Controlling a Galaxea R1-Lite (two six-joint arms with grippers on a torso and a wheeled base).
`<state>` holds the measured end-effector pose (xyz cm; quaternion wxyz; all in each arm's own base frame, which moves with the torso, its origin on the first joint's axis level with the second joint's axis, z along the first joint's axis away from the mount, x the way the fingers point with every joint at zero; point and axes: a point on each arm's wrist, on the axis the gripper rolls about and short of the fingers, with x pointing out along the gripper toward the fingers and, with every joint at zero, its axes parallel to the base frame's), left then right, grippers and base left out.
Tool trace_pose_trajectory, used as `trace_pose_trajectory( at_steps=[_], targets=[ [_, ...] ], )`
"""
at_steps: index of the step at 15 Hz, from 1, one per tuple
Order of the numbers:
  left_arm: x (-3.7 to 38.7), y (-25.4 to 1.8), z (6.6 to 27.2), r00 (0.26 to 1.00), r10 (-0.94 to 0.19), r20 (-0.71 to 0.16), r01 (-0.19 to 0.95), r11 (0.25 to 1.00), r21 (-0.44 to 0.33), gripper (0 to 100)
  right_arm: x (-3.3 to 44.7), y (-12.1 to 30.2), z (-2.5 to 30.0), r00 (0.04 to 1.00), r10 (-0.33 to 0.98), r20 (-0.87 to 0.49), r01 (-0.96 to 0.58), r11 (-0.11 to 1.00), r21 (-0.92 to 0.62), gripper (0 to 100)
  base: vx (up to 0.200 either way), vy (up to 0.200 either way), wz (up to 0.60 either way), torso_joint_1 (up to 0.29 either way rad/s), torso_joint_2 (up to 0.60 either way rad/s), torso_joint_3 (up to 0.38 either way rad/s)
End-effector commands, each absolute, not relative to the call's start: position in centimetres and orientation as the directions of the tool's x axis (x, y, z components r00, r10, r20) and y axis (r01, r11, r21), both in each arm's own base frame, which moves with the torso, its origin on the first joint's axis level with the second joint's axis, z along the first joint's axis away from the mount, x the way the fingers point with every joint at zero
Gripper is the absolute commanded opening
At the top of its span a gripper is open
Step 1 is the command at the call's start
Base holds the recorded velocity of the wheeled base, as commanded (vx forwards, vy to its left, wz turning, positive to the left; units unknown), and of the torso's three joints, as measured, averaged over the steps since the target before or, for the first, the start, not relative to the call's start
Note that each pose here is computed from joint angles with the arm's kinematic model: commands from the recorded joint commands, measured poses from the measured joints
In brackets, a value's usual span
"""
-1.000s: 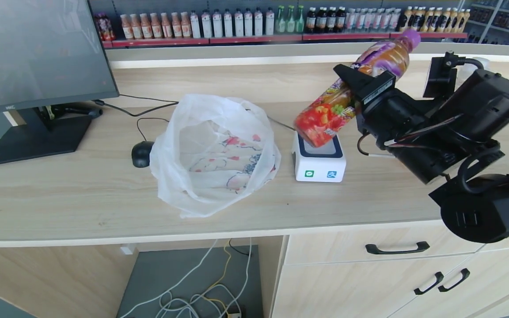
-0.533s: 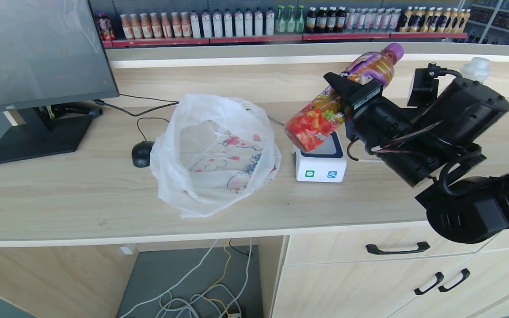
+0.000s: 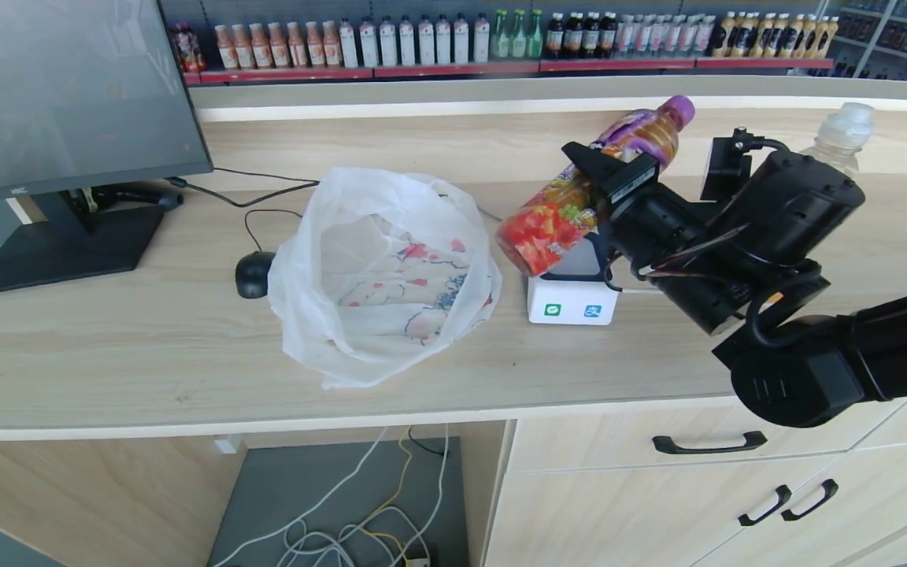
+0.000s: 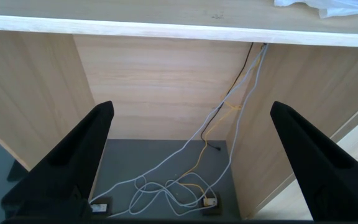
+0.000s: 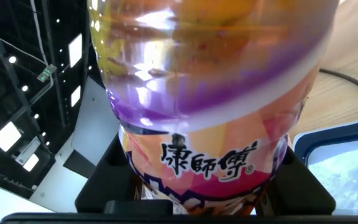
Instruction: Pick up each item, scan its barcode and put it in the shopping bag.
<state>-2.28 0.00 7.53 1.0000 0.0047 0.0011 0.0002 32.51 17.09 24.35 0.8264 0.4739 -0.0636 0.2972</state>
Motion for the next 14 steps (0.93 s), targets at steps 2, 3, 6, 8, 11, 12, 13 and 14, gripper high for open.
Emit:
trace_pose_trajectory(
  at_steps=[2, 3, 6, 8, 11, 12, 13, 14],
  targets=[
    [-2.3, 0.0, 7.5, 1.0, 0.002, -0.002, -0.002, 1.0, 0.009, 100, 32.9, 17.2, 24.0, 0.817, 0.432, 0.381, -0.546, 0.369, 0.752, 0, 0.0, 0.0, 0.0, 0.0, 0.0, 0.0],
    [-2.3, 0.0, 7.5, 1.0, 0.0, -0.002, 0.0, 1.0, 0.009, 100, 33.0, 17.3, 23.9, 0.814, 0.441, 0.378, -0.546, 0.358, 0.757, 0, 0.0, 0.0, 0.0, 0.0, 0.0, 0.0],
    [-2.3, 0.0, 7.5, 1.0, 0.002, -0.002, -0.002, 1.0, 0.011, 100, 33.6, 17.4, 23.2, 0.819, 0.444, 0.363, -0.534, 0.36, 0.765, 0, 0.0, 0.0, 0.0, 0.0, 0.0, 0.0],
    [-2.3, 0.0, 7.5, 1.0, 0.002, -0.002, -0.002, 1.0, 0.011, 100, 34.2, 16.9, 23.7, 0.816, 0.434, 0.383, -0.54, 0.336, 0.771, 0, 0.0, 0.0, 0.0, 0.0, 0.0, 0.0],
    [-2.3, 0.0, 7.5, 1.0, 0.002, -0.002, -0.002, 1.0, 0.009, 100, 35.2, 16.7, 23.5, 0.815, 0.43, 0.388, -0.544, 0.34, 0.767, 0, 0.0, 0.0, 0.0, 0.0, 0.0, 0.0],
    [-2.3, 0.0, 7.5, 1.0, 0.0, -0.002, 0.0, 1.0, 0.009, 100, 35.8, 16.0, 23.4, 0.824, 0.412, 0.388, -0.537, 0.351, 0.768, 0, 0.0, 0.0, 0.0, 0.0, 0.0, 0.0],
    [-2.3, 0.0, 7.5, 1.0, 0.002, -0.002, -0.002, 1.0, 0.009, 100, 36.2, 15.2, 23.2, 0.836, 0.394, 0.382, -0.523, 0.359, 0.773, 0, 0.0, 0.0, 0.0, 0.0, 0.0, 0.0],
    [-2.3, 0.0, 7.5, 1.0, 0.0, -0.002, 0.0, 1.0, 0.011, 100, 36.4, 14.7, 23.0, 0.843, 0.382, 0.378, -0.511, 0.35, 0.785, 0, 0.0, 0.0, 0.0, 0.0, 0.0, 0.0]
  ],
)
